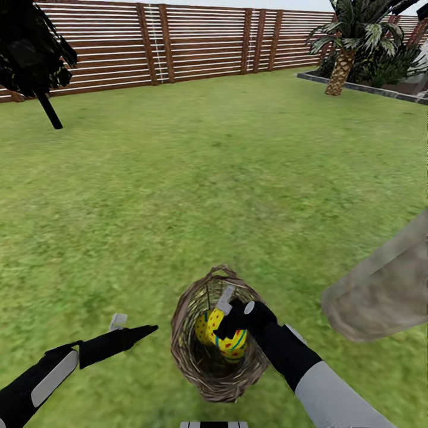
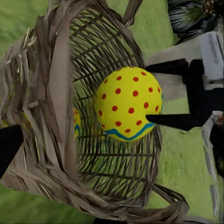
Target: Take the three Easter eggs out of the wicker basket on the lawn in the garden, then place them on the lawn next to a single tree (choose any tree) so that all three eggs are next to the same tree and none are left in the basket.
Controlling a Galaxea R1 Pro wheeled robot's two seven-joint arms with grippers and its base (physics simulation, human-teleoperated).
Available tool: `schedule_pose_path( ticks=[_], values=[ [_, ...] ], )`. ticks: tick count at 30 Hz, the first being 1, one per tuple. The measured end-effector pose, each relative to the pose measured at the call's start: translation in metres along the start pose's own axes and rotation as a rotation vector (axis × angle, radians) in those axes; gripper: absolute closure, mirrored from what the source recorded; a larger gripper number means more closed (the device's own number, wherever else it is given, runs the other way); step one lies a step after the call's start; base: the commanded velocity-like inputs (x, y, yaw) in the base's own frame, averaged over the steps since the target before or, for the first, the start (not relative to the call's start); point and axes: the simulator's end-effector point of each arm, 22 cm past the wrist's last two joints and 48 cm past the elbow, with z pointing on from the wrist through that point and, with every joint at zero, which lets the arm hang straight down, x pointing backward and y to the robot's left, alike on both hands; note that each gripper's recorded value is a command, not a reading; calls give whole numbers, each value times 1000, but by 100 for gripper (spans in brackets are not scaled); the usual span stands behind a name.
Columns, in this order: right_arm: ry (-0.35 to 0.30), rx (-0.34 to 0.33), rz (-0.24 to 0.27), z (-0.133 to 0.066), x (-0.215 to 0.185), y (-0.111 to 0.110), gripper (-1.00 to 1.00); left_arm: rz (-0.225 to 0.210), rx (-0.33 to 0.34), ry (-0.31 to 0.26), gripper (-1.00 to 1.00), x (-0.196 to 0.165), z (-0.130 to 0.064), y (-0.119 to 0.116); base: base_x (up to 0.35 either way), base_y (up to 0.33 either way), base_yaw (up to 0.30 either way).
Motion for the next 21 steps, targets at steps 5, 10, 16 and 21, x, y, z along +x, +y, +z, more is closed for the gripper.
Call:
schedule_pose_path(
  ticks=[5,10,16,21],
  values=[
    [4,17,40,-19,-13,-10,100,-21,0,16,-100,-3,-3,-9,-127,0,-5],
    [12,15,49,-28,-19,-10,100,-22,0,17,-100,-8,-6,-18,-192,0,0],
    [10,12,46,-39,-27,-10,100,-24,2,19,-100,-13,-8,-29,-158,0,0],
    [-33,19,64,-59,-49,-19,100,-23,1,20,-100,-18,-11,-37,-85,0,0]
  ],
)
